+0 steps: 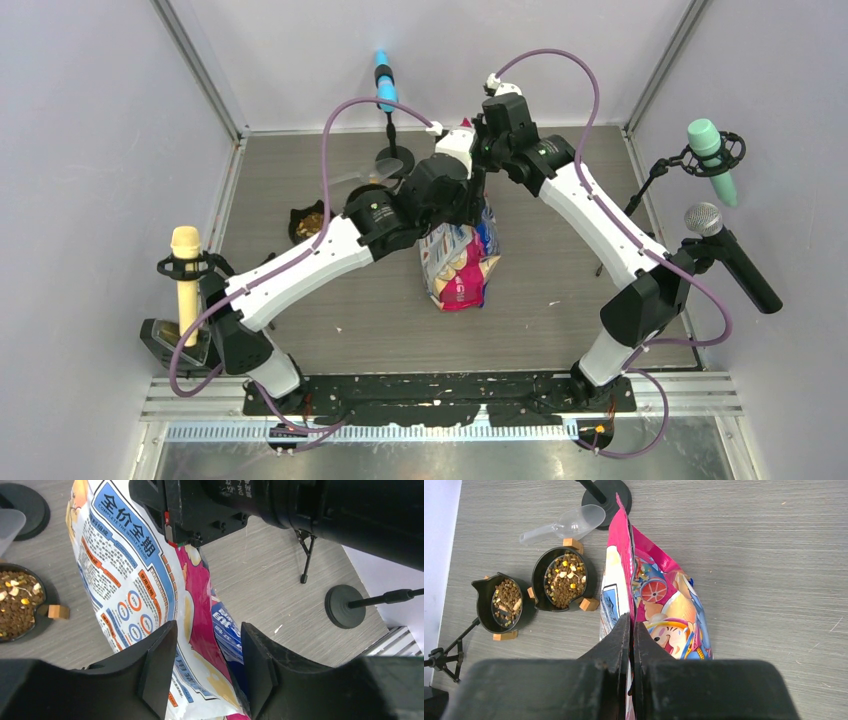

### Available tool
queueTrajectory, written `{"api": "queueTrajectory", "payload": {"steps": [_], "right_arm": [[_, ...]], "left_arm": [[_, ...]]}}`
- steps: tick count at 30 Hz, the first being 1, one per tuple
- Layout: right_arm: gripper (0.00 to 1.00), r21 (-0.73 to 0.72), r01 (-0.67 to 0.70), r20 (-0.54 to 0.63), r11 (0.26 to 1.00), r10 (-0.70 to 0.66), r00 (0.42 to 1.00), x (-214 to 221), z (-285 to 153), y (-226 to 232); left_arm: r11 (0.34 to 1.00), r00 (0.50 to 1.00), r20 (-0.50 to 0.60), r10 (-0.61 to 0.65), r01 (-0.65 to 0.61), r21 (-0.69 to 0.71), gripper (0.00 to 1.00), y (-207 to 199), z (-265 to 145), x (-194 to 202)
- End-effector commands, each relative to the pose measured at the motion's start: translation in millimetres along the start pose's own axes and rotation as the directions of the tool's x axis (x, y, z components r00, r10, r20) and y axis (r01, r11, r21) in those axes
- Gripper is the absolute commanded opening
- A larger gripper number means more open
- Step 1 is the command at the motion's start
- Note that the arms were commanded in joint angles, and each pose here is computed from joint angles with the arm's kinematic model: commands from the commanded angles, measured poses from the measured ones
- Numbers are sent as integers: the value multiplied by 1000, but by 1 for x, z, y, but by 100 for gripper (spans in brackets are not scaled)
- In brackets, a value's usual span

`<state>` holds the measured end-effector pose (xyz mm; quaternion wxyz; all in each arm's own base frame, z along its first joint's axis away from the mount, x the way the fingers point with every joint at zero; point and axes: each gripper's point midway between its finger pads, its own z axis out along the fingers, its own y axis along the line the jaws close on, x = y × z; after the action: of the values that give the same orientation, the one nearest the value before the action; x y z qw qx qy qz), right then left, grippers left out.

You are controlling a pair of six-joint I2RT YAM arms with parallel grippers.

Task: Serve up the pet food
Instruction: Adjust the pet food bag at the center of the board.

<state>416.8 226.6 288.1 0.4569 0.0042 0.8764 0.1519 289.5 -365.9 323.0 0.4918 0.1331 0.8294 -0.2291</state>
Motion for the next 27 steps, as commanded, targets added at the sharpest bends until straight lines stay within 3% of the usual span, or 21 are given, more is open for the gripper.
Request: {"api": "queueTrajectory", "payload": {"steps": [1,3,7,8,13,18,23,27], "right_arm": [[5,-20,-16,92,1000,17,996,-27,-20,1],[5,-22,-30,91,999,31,995,-27,-20,2],[5,14,-82,104,997,80,991,-30,-22,-7],[5,26,-99,111,995,96,989,-31,-23,-10],[5,91,-146,171,985,129,977,-48,-46,-26],[5,134,-279,265,951,236,935,-58,-69,-41],[5,110,-421,302,900,373,877,-51,-77,-46],[5,73,-483,295,873,444,846,-44,-81,-43]], "left_arm": [[999,999,0,-38,38,-20,51,2,-9,-5],[999,999,-4,-39,39,-16,42,1,-10,-2],[999,1000,18,-2,3,-39,4,8,-16,-7],[999,999,27,20,-19,-39,0,9,-18,-10],[976,976,49,212,-209,-56,0,23,-33,-23],[914,912,70,405,-402,-45,0,33,-51,-37],[880,875,107,473,-475,-4,0,53,-62,-53],[882,874,116,471,-471,-29,0,78,-60,-64]]}}
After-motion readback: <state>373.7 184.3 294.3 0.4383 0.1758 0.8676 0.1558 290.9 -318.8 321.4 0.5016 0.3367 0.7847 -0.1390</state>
